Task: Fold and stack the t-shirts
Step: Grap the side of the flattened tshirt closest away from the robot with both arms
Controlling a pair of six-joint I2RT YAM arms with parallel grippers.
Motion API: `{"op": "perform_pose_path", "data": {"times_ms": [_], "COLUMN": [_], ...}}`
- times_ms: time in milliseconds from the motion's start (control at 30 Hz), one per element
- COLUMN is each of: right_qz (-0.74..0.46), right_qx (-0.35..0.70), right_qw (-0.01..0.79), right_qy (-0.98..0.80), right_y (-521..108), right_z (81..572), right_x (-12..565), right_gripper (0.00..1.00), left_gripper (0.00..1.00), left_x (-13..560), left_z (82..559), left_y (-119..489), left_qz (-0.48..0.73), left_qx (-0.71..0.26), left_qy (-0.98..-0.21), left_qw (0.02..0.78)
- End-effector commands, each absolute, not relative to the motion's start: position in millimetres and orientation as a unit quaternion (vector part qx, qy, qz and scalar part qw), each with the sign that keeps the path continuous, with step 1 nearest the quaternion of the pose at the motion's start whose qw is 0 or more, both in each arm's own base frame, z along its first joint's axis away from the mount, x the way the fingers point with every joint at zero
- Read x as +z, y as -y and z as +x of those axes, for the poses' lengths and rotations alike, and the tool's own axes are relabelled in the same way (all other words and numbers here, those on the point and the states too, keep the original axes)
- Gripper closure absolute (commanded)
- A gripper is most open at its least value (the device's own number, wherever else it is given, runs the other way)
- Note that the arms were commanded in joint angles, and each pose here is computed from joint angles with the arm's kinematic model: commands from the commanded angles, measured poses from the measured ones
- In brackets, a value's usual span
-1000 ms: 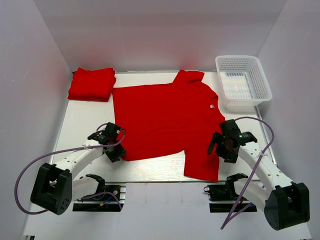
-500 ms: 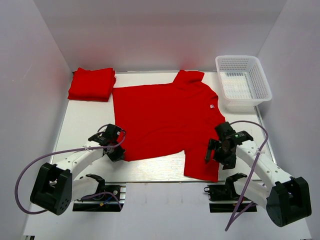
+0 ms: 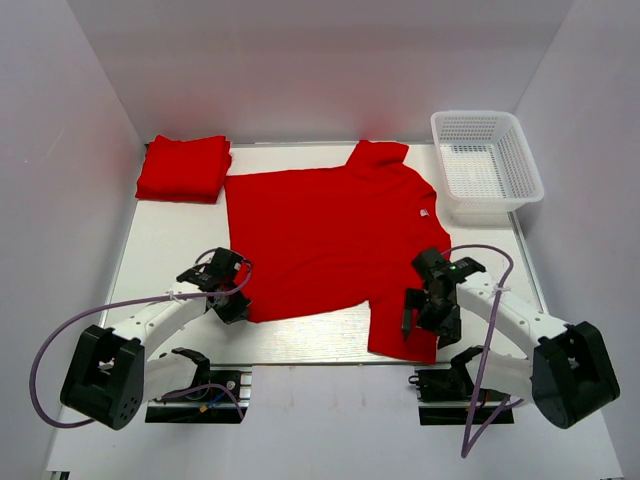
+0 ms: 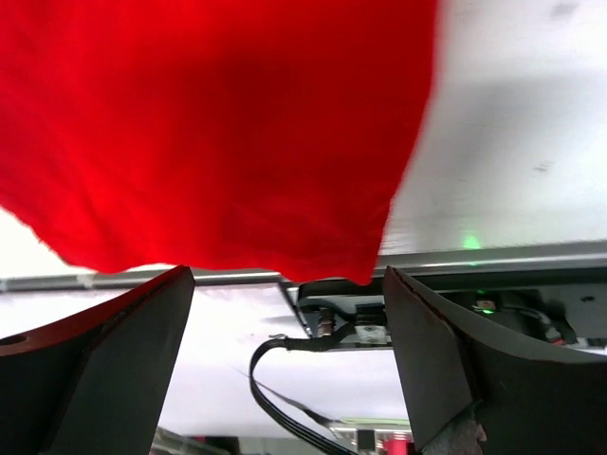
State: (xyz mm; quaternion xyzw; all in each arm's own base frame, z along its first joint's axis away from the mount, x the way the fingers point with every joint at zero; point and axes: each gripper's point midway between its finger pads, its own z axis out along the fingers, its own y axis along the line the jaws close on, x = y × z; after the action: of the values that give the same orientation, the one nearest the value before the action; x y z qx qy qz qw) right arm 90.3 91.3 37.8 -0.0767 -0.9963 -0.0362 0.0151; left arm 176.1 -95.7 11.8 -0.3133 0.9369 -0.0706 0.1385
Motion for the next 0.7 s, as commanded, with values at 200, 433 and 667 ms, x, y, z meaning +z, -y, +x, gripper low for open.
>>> {"op": "perform_pose_path", "data": {"times_ms": [200,433,667], "right_qz": [0.001,-0.011,-0.025], "right_qx": [-0.053,-0.042,-0.030], "right_qw": [0.016,0.021,0.033], "right_qy": [0.998,0.999,0.999], "right_y": [-119,-123,-123], "right_z": [93,85,80], "right_x": [41,29,15], "right_gripper": [0.15,0.19,0.25], "left_gripper": [1.00,1.00,1.00], "left_x": [12,12,11], "left_z": [177,175,171], "left_y": [88,87,84], "left_qz": [-0.298,-0.298,-0.298], "left_qx": [-0.044,-0.041,-0.032], "left_qy": [-0.943,-0.944,-0.944], "left_qw": [0.143,0.139,0.134]}}
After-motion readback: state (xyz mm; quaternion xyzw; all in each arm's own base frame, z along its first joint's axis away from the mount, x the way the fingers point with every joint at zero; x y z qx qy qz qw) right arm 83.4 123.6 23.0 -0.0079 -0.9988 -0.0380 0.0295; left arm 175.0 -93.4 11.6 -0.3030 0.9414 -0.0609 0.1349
